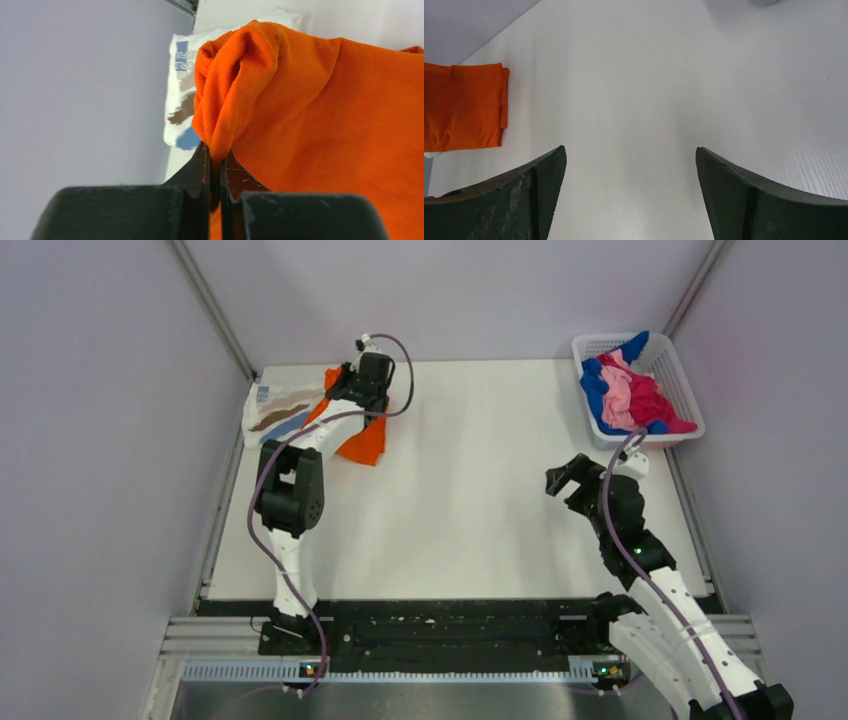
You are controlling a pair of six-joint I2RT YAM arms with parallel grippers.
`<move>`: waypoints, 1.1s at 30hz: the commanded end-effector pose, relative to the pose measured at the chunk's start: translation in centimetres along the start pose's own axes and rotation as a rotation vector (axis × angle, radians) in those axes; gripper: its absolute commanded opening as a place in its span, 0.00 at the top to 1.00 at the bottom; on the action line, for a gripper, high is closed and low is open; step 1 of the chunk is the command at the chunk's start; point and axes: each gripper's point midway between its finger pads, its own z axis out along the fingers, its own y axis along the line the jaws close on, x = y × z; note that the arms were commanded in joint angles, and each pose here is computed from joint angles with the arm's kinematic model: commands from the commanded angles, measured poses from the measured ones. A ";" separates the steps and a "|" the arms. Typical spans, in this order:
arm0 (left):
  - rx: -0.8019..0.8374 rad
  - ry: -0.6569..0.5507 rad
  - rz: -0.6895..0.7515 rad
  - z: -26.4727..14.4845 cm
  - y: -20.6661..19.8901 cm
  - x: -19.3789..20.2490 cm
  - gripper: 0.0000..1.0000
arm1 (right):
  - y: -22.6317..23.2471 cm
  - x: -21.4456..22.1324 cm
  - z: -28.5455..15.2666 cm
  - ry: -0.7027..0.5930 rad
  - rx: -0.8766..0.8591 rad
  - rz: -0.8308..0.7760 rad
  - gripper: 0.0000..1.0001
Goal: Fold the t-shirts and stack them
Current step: Put the neatly folded tshirt into the corner of the board with the left arm
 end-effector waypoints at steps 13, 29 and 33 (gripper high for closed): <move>-0.163 -0.193 -0.096 -1.7 13.4 -8.6 1.00 | -0.6 0.1 0.9 0.017 0.048 -0.023 0.01; -0.076 -0.179 -0.138 0.3 13.5 -7.6 1.00 | -0.9 -0.2 0.7 0.012 0.066 -0.029 0.01; -0.073 -0.153 -0.125 2.2 12.4 -6.7 1.00 | -1.0 -0.4 0.7 0.008 0.074 -0.031 0.01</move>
